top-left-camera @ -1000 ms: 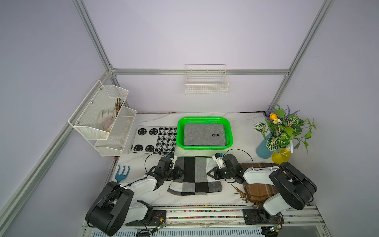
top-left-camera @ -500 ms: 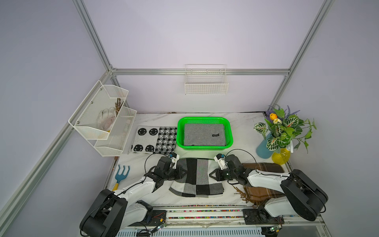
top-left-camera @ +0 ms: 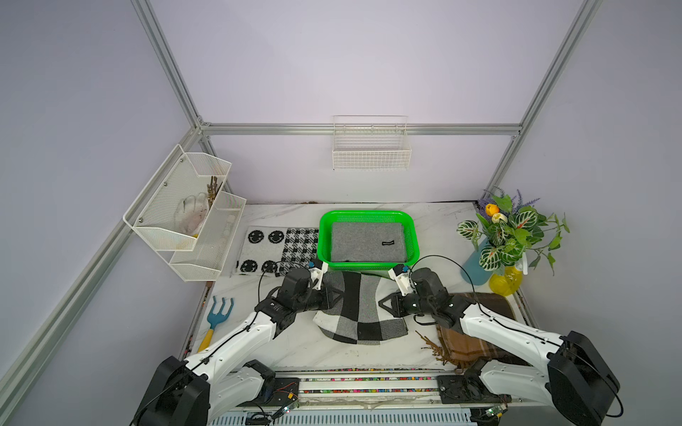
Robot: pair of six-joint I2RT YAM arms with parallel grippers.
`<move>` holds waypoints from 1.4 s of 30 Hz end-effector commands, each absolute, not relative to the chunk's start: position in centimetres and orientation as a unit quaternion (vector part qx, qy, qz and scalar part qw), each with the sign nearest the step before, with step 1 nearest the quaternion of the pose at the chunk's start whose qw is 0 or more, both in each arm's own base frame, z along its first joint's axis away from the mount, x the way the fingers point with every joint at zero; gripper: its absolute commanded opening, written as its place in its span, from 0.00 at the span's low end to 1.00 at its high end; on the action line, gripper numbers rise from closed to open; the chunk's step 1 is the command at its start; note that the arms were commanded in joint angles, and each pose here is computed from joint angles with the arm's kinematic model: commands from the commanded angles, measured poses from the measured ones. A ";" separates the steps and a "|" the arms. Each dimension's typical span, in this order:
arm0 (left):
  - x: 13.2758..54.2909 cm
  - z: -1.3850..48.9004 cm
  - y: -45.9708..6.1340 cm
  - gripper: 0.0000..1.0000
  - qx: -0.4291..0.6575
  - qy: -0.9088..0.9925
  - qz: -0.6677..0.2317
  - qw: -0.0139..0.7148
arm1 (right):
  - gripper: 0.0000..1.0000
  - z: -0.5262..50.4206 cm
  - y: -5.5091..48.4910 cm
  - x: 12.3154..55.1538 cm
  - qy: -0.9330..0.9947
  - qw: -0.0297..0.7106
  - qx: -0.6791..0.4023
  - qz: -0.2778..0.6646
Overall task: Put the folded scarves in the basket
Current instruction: Pick up the scarf at the center of the board, then place the scarf in the basket.
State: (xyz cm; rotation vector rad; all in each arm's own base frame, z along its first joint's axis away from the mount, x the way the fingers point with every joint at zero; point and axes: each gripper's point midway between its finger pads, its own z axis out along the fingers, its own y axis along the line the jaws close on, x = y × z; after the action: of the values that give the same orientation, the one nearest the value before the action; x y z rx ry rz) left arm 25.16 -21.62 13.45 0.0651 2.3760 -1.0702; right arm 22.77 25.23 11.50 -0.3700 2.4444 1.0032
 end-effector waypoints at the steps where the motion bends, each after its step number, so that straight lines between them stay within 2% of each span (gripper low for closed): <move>1: 26.1 17.1 -22.7 0.00 0.037 0.854 -0.424 0.299 | 0.00 13.9 25.8 23.0 0.876 0.253 -0.151 0.380; 6: 25.3 19.7 -21.8 0.00 0.038 0.843 -0.422 0.331 | 0.00 16.4 25.1 22.8 0.870 0.280 -0.151 0.377; 13: 26.1 24.2 -22.4 0.00 0.051 0.825 -0.436 0.356 | 0.00 22.9 24.8 24.1 0.845 0.346 -0.155 0.377; 19: 29.2 30.0 -23.0 0.00 0.057 0.807 -0.422 0.409 | 0.00 29.6 25.3 27.1 0.829 0.401 -0.157 0.358; 22: 31.6 31.3 -23.3 0.00 0.055 0.808 -0.399 0.430 | 0.00 30.9 25.4 29.8 0.837 0.414 -0.151 0.324; 32: 43.3 28.9 -24.7 0.00 0.039 0.831 -0.371 0.413 | 0.00 28.1 23.1 41.2 0.870 0.401 -0.099 0.269; 38: 48.6 25.1 -25.6 0.00 0.021 0.840 -0.389 0.377 | 0.00 24.7 22.0 46.9 0.887 0.363 -0.076 0.275; 42: 51.1 22.1 -25.4 0.00 0.012 0.846 -0.389 0.365 | 0.00 22.3 21.7 49.1 0.896 0.342 -0.075 0.272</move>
State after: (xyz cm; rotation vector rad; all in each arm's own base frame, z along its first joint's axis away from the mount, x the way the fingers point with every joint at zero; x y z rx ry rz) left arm 49.22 -25.21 19.79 -0.0109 2.2704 -0.9508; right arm 48.08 21.42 21.11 -0.1505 2.3685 0.6786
